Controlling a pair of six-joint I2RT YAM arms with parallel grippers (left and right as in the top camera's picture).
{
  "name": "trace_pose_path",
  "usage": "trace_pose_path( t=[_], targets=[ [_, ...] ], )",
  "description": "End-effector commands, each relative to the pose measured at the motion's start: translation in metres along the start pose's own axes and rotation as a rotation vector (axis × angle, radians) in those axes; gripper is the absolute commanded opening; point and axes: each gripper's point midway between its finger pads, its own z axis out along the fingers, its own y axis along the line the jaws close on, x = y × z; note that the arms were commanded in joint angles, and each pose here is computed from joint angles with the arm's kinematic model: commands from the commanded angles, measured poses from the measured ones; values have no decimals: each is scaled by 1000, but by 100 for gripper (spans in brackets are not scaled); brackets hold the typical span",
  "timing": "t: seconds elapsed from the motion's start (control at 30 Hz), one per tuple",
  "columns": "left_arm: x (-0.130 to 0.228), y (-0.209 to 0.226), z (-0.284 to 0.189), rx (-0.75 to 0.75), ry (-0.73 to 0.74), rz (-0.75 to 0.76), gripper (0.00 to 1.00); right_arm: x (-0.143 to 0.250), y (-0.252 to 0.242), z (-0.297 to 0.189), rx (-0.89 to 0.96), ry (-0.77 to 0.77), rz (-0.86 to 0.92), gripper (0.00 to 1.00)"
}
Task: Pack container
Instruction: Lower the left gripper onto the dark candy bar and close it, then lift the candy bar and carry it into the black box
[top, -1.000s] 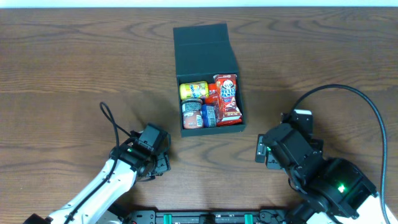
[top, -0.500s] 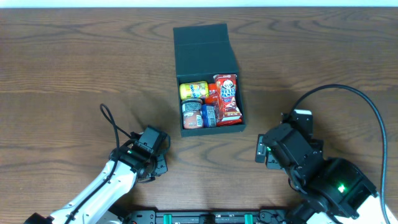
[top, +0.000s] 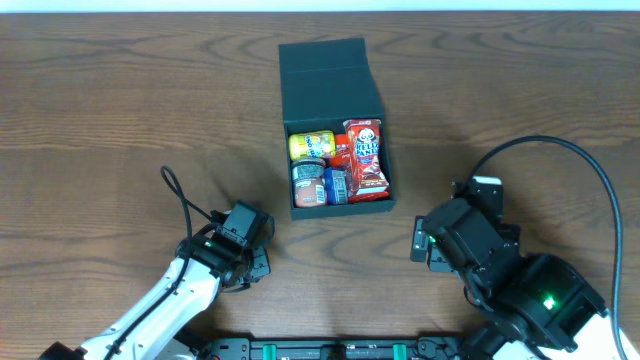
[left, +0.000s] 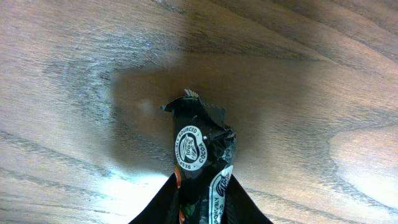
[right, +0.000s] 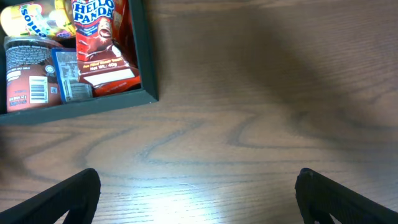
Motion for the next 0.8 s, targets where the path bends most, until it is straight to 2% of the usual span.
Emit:
trace_pose_path(
  t=[0.0, 0.17, 0.23, 0.27, 0.47, 0.63, 0.77],
  targets=[
    [0, 1, 1, -4, -2, -5, 19, 0, -2, 0, 12, -12, 7, 99],
    [-2, 0, 1, 1, -7, -4, 16, 0, -2, 0, 13, -12, 7, 99],
    [-2, 0, 1, 1, -7, -4, 7, 0, -2, 0, 12, -12, 7, 99],
    [-2, 0, 1, 1, -7, -4, 6, 0, -2, 0, 12, -12, 7, 99],
    [-8, -14, -7, 48, -12, 28, 6, 1, -3, 0, 18, -7, 4, 99],
    [-24, -36, -37, 97, -38, 109, 6, 1, -3, 0, 18, -8, 4, 99],
    [-42, -56, -83, 118, -63, 207, 6, -2, -6, 0, 34, -22, 4, 99]
  ],
)
